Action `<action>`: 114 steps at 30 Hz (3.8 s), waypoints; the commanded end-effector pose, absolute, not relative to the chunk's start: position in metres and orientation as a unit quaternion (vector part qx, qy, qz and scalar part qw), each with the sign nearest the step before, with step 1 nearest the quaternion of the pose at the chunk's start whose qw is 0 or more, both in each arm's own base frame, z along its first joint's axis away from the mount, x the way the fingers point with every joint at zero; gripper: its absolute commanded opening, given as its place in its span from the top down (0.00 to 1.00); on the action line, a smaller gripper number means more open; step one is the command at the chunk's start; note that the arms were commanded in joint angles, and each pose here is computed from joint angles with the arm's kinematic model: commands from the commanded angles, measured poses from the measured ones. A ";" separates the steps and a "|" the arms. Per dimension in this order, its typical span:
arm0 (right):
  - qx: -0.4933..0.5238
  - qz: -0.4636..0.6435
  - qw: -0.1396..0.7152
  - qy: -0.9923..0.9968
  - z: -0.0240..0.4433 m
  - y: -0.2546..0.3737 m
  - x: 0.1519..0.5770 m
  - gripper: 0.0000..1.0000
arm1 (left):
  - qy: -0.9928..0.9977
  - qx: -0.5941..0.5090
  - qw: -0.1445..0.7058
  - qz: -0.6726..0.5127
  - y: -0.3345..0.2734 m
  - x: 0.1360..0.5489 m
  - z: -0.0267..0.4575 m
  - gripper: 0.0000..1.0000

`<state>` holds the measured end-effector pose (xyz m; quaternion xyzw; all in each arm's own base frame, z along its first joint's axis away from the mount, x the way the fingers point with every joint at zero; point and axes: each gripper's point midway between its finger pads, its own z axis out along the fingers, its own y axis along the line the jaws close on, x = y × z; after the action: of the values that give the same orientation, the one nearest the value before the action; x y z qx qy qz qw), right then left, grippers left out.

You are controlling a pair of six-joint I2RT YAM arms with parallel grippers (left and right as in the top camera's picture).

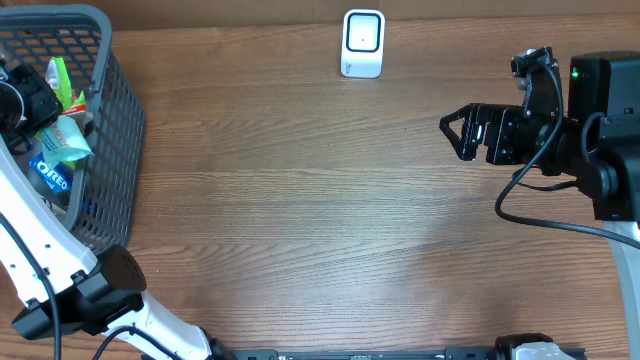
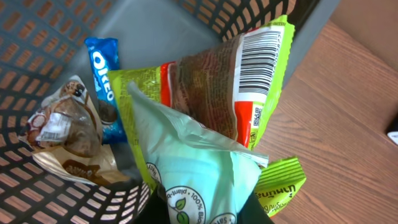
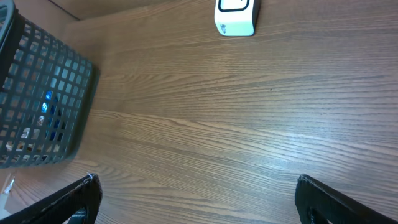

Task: Scan the item barcode
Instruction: 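Reach into the basket and grasp the mint-green wrapped bar with left gripper, then carry the mint-green bar to the table center and release it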

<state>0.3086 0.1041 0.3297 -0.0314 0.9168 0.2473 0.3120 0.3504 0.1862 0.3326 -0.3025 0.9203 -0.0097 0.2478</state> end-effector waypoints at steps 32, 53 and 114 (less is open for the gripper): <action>-0.038 0.248 0.326 0.911 0.340 0.106 0.309 0.02 | 0.921 -0.260 0.273 -0.097 0.148 0.364 0.345 0.95; -0.038 0.248 0.329 0.910 0.341 0.106 0.310 0.02 | 0.943 -0.122 0.265 -0.160 0.051 0.389 0.350 0.96; -0.038 0.244 0.327 0.912 0.340 0.104 0.309 0.00 | 0.945 0.128 0.014 -0.302 -0.200 0.381 0.147 0.55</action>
<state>0.3091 0.1036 0.3298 -0.0311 0.9169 0.2456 0.3131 0.3590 -0.2062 0.1159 0.0997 0.9358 -0.3352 -0.0450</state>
